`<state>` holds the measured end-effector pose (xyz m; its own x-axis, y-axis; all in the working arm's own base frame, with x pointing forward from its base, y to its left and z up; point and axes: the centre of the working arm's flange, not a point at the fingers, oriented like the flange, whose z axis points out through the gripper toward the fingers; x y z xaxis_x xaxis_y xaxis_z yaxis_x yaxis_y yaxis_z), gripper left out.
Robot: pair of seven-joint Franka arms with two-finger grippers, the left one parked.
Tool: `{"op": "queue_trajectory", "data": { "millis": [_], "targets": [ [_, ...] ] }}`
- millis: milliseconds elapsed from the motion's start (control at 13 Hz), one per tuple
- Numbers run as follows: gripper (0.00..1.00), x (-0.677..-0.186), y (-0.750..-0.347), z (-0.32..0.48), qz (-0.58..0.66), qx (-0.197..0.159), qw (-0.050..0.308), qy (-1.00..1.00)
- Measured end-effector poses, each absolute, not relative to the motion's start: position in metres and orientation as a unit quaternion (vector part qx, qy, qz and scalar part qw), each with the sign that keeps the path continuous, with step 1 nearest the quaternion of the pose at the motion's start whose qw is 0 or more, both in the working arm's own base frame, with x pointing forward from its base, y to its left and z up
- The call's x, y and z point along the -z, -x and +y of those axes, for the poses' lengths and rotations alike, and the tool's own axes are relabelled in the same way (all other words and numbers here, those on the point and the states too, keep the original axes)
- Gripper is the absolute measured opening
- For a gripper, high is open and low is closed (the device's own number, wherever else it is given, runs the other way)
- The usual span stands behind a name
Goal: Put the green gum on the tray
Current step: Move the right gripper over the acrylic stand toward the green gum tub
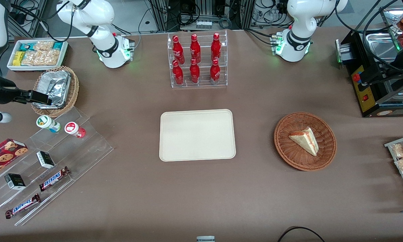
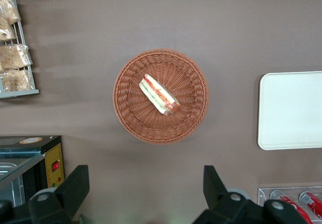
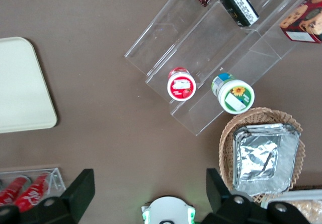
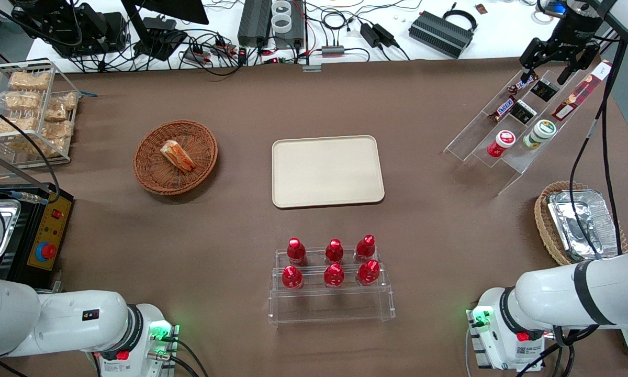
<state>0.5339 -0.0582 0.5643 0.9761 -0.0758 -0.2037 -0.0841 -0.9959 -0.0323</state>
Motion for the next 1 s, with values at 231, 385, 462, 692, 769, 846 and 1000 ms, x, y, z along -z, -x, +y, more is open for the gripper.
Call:
{"op": "queue_trajectory", "data": {
  "millis": [231, 385, 462, 692, 769, 846, 1000],
  "targets": [
    [0.99, -0.531, -0.520, -0.087, -0.059, -0.051, 0.027, 0.997],
    [0.99, -0.508, -0.492, -0.103, -0.129, -0.013, 0.026, 0.991],
    [0.99, -0.499, -0.478, -0.110, -0.160, 0.000, 0.025, 0.987],
    [0.99, -0.477, -0.457, -0.127, -0.232, 0.030, 0.019, 0.972],
    [0.99, -0.470, -0.456, -0.133, -0.254, 0.041, 0.014, 0.966],
    [0.99, -0.462, -0.456, -0.138, -0.274, 0.050, 0.007, 0.960],
    [0.99, -0.446, -0.457, -0.149, -0.294, 0.060, -0.001, 0.954]
  ]
}}
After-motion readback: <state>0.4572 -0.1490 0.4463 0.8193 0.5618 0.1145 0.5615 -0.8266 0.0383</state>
